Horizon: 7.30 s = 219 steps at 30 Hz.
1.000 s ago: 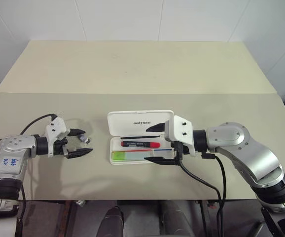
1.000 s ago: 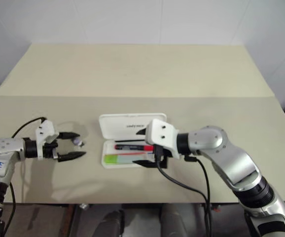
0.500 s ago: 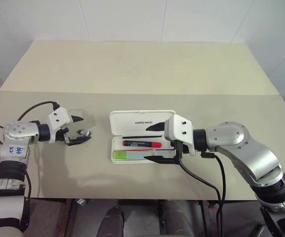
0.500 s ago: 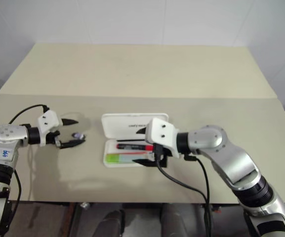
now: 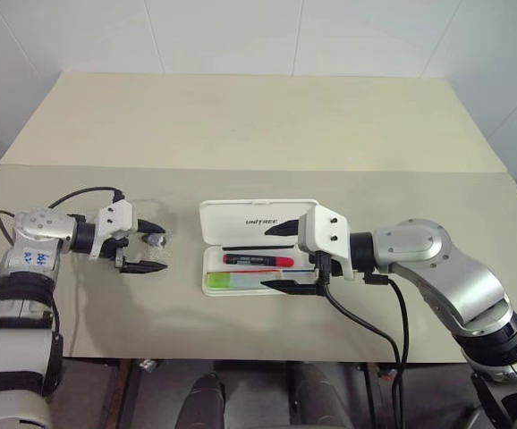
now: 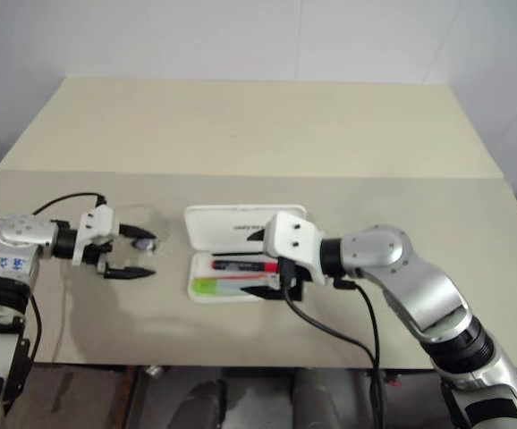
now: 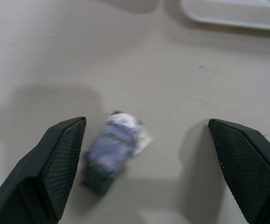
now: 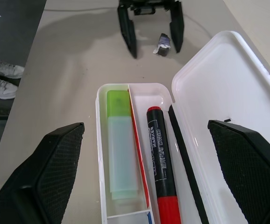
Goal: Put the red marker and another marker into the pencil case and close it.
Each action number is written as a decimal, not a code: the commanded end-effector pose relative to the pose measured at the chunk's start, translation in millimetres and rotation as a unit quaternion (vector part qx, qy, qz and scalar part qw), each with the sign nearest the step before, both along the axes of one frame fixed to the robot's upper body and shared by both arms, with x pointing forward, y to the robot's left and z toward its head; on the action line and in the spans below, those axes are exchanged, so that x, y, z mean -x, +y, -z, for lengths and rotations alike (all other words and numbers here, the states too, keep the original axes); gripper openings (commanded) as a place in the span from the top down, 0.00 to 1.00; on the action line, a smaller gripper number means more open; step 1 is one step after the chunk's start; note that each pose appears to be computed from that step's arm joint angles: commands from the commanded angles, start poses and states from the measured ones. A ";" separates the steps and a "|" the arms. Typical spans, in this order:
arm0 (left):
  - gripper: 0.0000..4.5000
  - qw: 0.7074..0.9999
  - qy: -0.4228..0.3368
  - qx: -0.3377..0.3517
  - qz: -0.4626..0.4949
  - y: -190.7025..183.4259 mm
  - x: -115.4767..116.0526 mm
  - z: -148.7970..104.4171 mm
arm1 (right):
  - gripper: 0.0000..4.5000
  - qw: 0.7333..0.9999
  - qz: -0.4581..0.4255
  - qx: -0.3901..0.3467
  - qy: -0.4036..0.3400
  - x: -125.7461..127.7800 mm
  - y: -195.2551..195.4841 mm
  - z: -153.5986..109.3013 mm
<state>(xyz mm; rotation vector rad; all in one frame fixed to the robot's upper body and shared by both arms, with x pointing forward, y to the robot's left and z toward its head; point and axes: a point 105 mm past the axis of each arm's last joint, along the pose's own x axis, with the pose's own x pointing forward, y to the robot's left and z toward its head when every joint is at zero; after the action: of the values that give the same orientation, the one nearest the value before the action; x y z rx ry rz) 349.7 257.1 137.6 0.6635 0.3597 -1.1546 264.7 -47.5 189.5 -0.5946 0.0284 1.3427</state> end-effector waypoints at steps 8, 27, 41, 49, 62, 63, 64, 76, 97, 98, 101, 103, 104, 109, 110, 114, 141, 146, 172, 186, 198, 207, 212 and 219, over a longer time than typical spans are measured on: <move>0.00 0.998 0.037 -0.041 0.025 3.0 -3.1 -18.4 | 0.00 0.999 -0.008 -0.012 -0.029 1.0 3.7 -11.9; 0.00 0.980 0.092 -0.153 0.090 -12.9 -9.0 -35.7 | 0.00 0.999 -0.013 -0.010 -0.029 1.9 3.3 -11.2; 0.00 0.963 0.115 -0.223 0.100 3.1 -0.9 -26.0 | 0.00 0.999 -0.011 -0.012 -0.028 2.1 4.3 -10.9; 0.48 0.961 0.112 -0.227 0.115 -2.9 -1.9 -18.8 | 0.00 0.999 -0.006 -0.012 -0.030 1.8 3.3 -12.0; 0.92 0.976 0.071 -0.161 0.126 -19.6 -8.0 -28.5 | 0.00 1.000 0.003 -0.007 -0.029 1.2 -5.2 -11.3; 0.92 0.981 0.057 -0.138 0.127 -25.2 -10.5 -34.1 | 0.00 1.000 0.006 -0.004 -0.029 1.3 -9.2 -10.7; 0.92 0.983 0.048 -0.123 0.128 -28.6 -11.9 -37.9 | 0.00 1.000 0.009 -0.002 -0.028 1.3 -12.5 -10.2; 0.92 0.978 -0.017 0.133 0.160 -53.2 10.5 -95.6 | 0.00 0.996 0.066 -0.045 -0.027 14.8 -70.7 -12.6; 0.92 0.920 -0.002 0.275 0.279 -156.7 80.8 -134.2 | 0.00 0.992 0.041 -0.120 -0.009 38.2 -138.2 -8.8; 0.92 0.921 -0.003 0.275 0.277 -162.7 81.3 -131.5 | 0.00 0.992 0.040 -0.119 -0.011 38.6 -140.5 -8.5; 0.92 0.921 0.001 0.286 0.263 -178.4 81.2 -127.5 | 0.00 0.993 0.047 -0.111 -0.014 37.6 -146.6 -8.0; 0.92 0.926 0.008 0.284 0.250 -188.7 81.0 -121.5 | 0.00 0.993 0.058 -0.105 -0.018 35.7 -149.9 -7.7; 0.92 0.927 0.008 0.280 0.248 -193.3 81.9 -117.7 | 0.00 0.992 0.063 -0.104 -0.020 34.9 -151.0 -7.9; 0.92 0.934 0.021 0.267 0.238 -212.2 90.0 -102.2 | 0.00 0.990 0.087 -0.104 -0.024 34.3 -153.9 -6.9; 0.92 0.935 0.020 0.261 0.239 -214.0 91.3 -99.7 | 0.00 0.990 0.089 -0.104 -0.024 34.9 -153.9 -6.3; 0.92 0.944 0.014 0.238 0.229 -222.1 93.3 -89.9 | 0.00 0.989 0.100 -0.104 -0.025 35.9 -154.7 -5.3; 0.92 0.989 0.003 0.022 0.148 -248.4 70.1 -23.0 | 0.00 0.984 0.135 -0.110 -0.025 37.1 -156.7 2.9; 0.92 0.989 -0.012 0.029 0.147 -260.9 65.4 -21.6 | 0.00 0.983 0.139 -0.113 -0.026 37.3 -155.9 2.9; 0.01 0.964 -0.124 0.164 0.167 -260.1 51.5 -82.3 | 0.00 0.982 0.141 -0.125 -0.023 40.3 -152.1 4.7; 0.36 0.929 -0.178 0.286 0.150 -177.3 21.4 -126.3 | 0.00 0.986 0.103 -0.126 -0.039 28.0 -148.3 -4.4; 0.99 0.941 -0.162 0.289 0.064 -125.5 -23.9 -130.0 | 0.00 0.987 0.084 -0.128 -0.043 28.4 -146.8 -6.6; 0.99 0.957 -0.137 0.254 -0.013 -79.2 -49.0 -93.6 | 0.00 0.989 0.081 -0.119 -0.040 22.4 -153.2 -6.6; 0.99 0.971 -0.096 0.217 0.002 -72.0 -46.4 -71.1 | 0.00 0.990 0.053 -0.126 -0.042 19.1 -156.5 -12.1; 0.99 0.972 -0.055 0.214 0.074 -90.1 -36.9 -64.5 | 0.00 0.987 -0.004 -0.161 -0.017 18.0 -159.2 -25.9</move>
<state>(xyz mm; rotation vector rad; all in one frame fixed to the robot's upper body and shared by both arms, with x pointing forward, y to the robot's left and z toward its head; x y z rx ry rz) 387.6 171.5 188.7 0.3413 0.0001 -1.2451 250.5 -204.7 208.4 -0.3487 -0.2021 1.2726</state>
